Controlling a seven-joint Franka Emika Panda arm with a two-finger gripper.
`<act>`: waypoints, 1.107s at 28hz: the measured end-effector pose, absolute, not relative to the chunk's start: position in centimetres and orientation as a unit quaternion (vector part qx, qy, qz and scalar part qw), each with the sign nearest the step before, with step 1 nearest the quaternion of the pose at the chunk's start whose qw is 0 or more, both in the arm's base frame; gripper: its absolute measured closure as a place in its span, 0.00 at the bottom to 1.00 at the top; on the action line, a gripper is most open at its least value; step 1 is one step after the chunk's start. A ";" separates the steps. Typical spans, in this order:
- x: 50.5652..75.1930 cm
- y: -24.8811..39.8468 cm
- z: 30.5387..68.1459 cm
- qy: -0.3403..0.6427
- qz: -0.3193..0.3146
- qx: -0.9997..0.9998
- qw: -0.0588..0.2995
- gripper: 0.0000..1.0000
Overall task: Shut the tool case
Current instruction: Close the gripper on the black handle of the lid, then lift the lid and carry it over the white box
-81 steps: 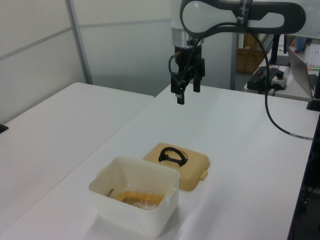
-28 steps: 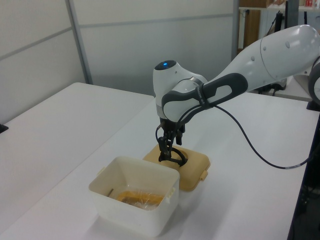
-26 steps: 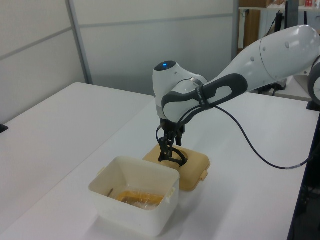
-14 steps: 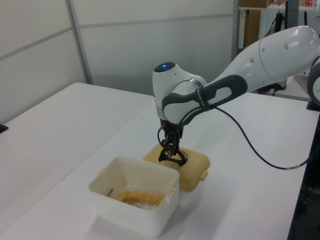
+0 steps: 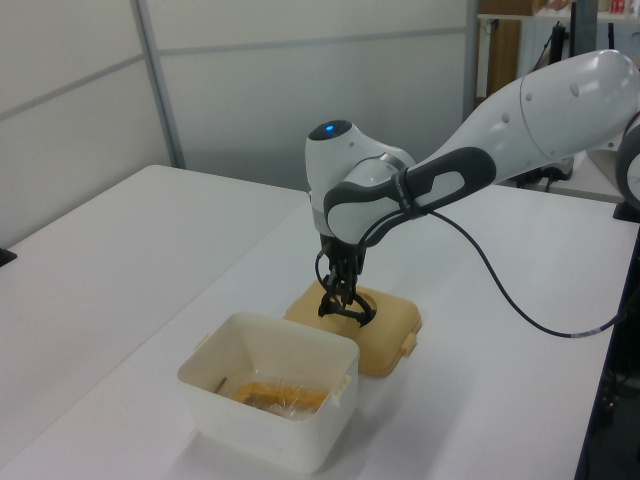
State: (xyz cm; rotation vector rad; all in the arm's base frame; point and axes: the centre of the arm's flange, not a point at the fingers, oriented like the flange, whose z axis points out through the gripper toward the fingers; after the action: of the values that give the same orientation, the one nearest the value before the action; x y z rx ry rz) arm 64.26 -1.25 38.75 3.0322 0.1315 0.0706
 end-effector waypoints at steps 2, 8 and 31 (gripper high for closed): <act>64.0 -2.2 40.3 0.043 0.027 0.997 0.055 0.89; 62.1 -5.5 46.9 0.051 0.011 0.998 0.043 0.89; 60.3 4.1 55.7 0.067 0.019 0.998 -0.008 0.89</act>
State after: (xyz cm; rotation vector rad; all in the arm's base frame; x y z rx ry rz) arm 60.26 4.09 55.69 3.1494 0.2109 0.0601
